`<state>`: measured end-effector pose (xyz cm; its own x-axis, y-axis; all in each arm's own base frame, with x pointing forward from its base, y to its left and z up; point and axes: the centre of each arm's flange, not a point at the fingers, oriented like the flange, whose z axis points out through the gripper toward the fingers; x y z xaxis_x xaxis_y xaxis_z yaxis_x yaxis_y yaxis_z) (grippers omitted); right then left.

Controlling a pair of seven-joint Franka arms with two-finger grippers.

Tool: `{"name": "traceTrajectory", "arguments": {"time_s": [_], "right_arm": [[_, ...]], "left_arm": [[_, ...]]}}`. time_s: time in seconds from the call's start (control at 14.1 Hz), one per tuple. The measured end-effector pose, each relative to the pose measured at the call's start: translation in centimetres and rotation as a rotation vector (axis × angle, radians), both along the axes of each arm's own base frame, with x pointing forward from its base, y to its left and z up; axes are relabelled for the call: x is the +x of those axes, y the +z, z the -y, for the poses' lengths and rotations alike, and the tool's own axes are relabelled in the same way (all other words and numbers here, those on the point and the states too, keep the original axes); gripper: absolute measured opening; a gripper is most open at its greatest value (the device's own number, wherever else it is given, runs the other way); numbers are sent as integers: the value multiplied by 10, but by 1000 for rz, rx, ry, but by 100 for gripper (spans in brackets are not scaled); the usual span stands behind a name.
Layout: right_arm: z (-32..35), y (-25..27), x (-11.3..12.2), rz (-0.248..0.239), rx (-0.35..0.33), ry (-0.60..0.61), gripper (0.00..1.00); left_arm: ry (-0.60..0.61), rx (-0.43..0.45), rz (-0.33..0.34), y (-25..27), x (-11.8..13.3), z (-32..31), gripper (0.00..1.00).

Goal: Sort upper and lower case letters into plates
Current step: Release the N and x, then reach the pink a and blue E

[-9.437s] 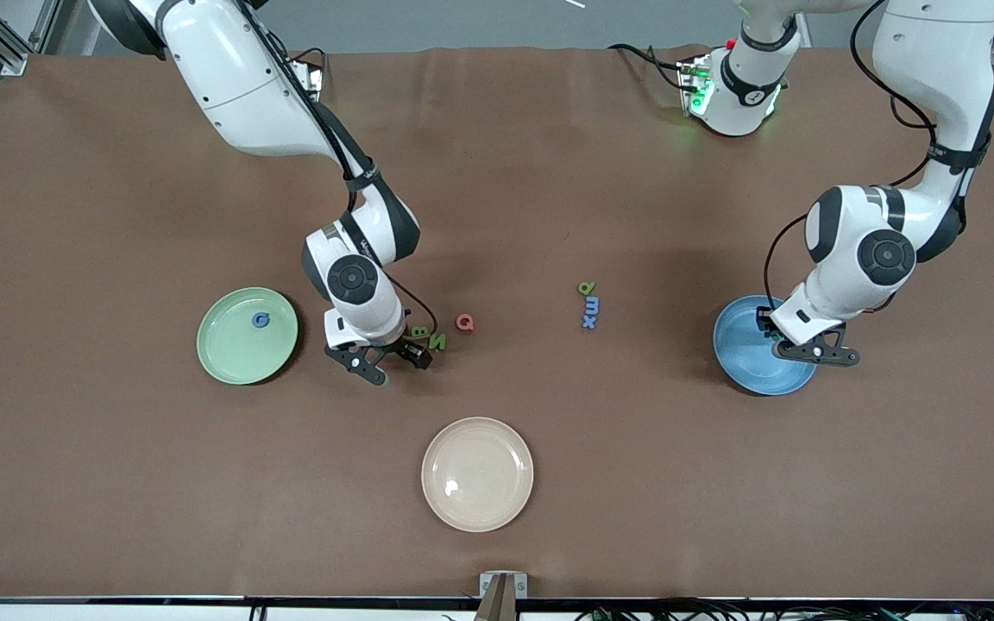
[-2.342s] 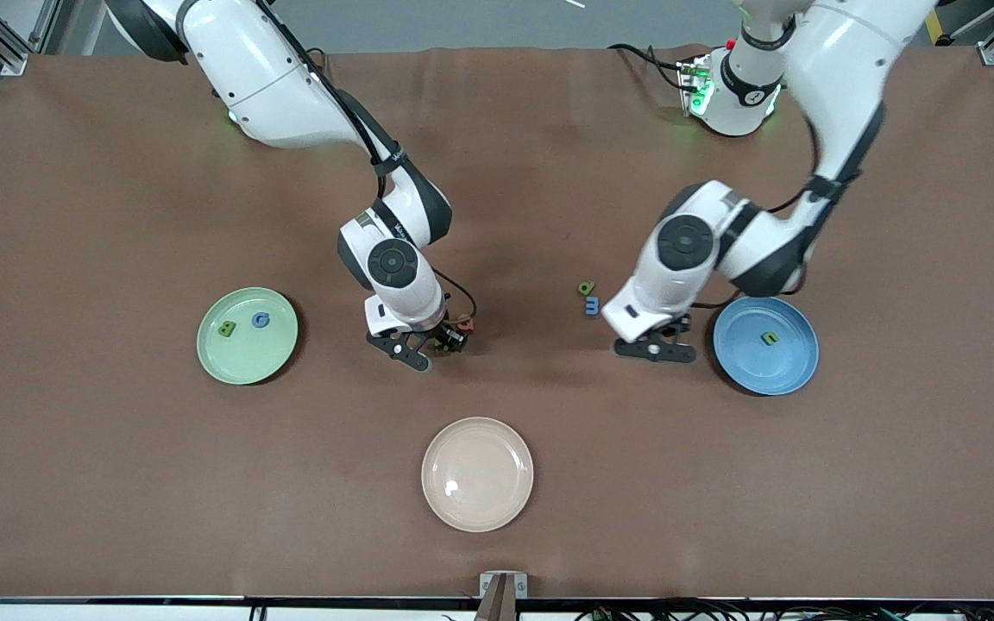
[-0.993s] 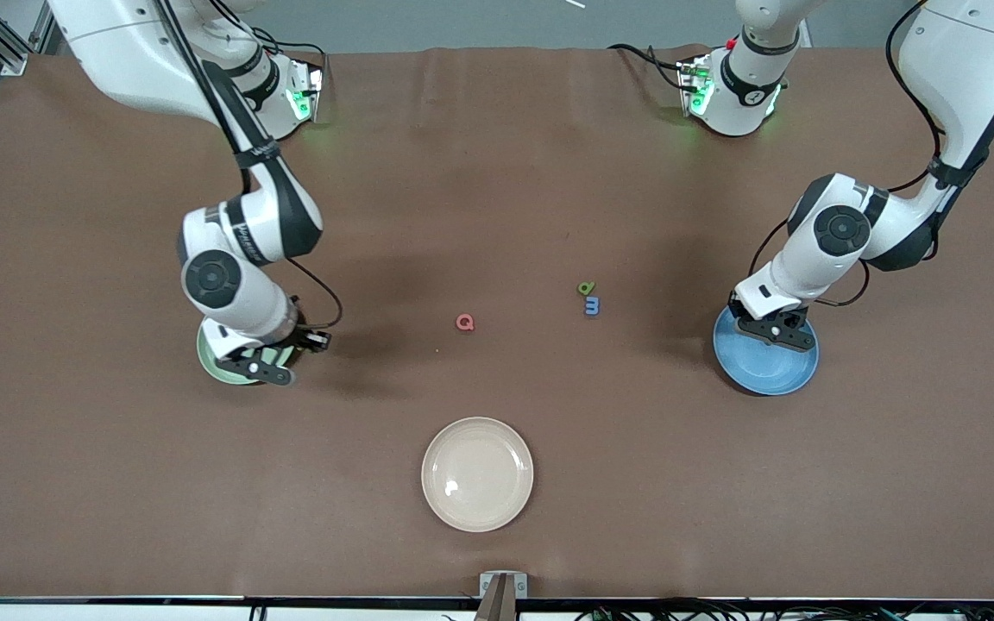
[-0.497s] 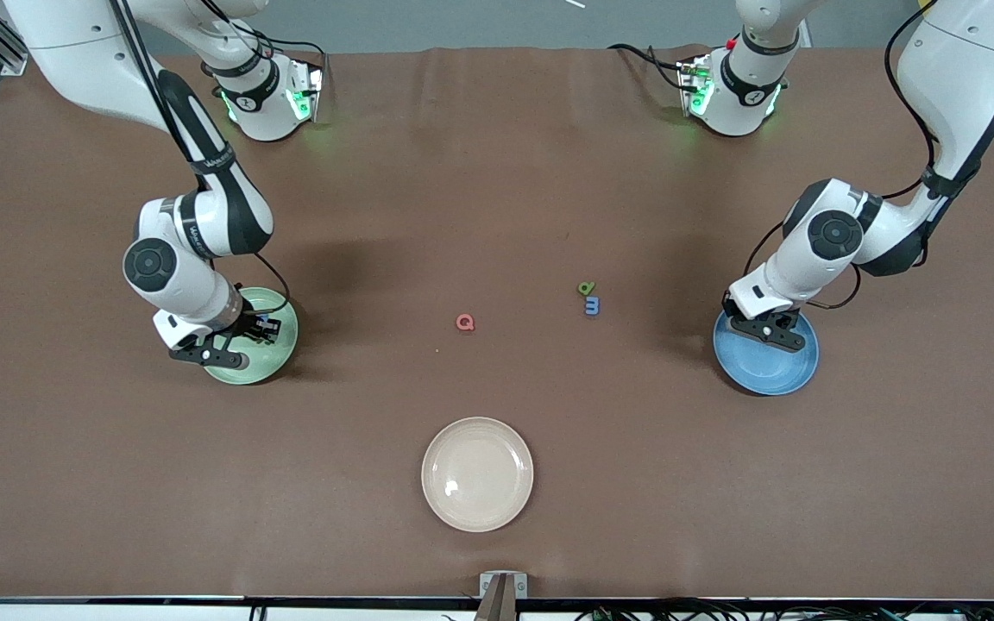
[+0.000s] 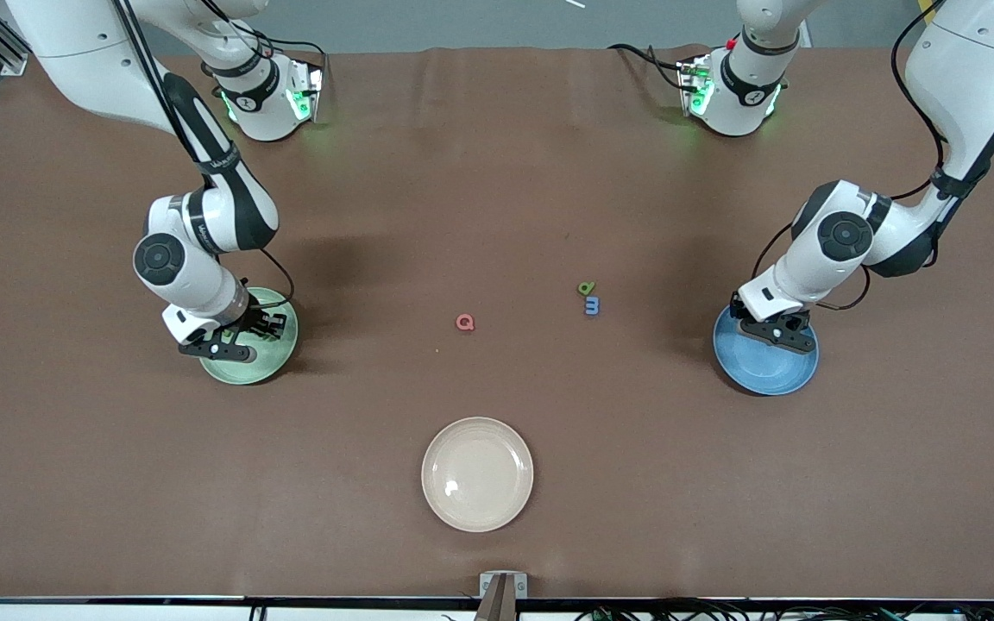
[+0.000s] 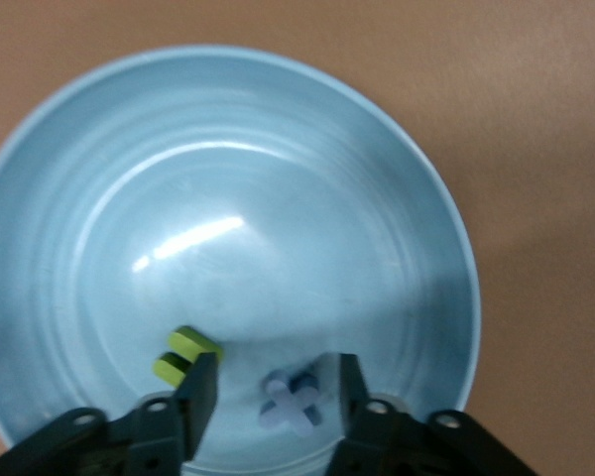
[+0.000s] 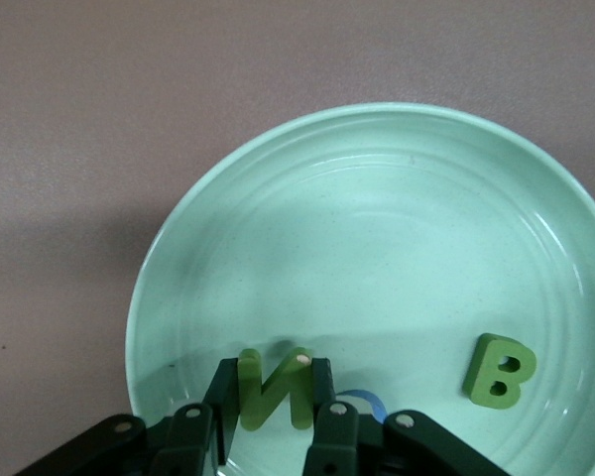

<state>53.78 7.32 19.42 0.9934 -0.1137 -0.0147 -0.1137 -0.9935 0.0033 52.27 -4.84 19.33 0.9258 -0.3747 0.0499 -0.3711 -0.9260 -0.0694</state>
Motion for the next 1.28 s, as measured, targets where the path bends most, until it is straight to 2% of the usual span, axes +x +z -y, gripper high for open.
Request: {"name": "traceTrajectory", "arguments": {"time_s": [0.21, 0.28, 0.5, 0.71, 0.92, 1.14, 1.28], "right_arm": [[0, -2, 0, -1, 0, 0, 33], [0, -1, 1, 1, 1, 1, 40], [-6, 3, 4, -9, 4, 1, 69], [-46, 22, 13, -71, 31, -64, 98], [-132, 48, 11, -50, 49, -175, 100], [-221, 61, -9, -28, 64, -249, 100], [-263, 57, -17, -28, 72, -295, 100]], "left_arm": [[-23, 26, 32, 23, 6, 11, 90], [-26, 32, 34, 32, 7, 21, 99], [27, -11, 1, 65, 14, 60, 100], [122, -76, -35, 94, 16, 104, 100], [250, -95, -59, 99, 1, 147, 100], [298, -119, -96, 88, -16, 192, 100], [312, -148, -110, 87, -16, 213, 100]]}}
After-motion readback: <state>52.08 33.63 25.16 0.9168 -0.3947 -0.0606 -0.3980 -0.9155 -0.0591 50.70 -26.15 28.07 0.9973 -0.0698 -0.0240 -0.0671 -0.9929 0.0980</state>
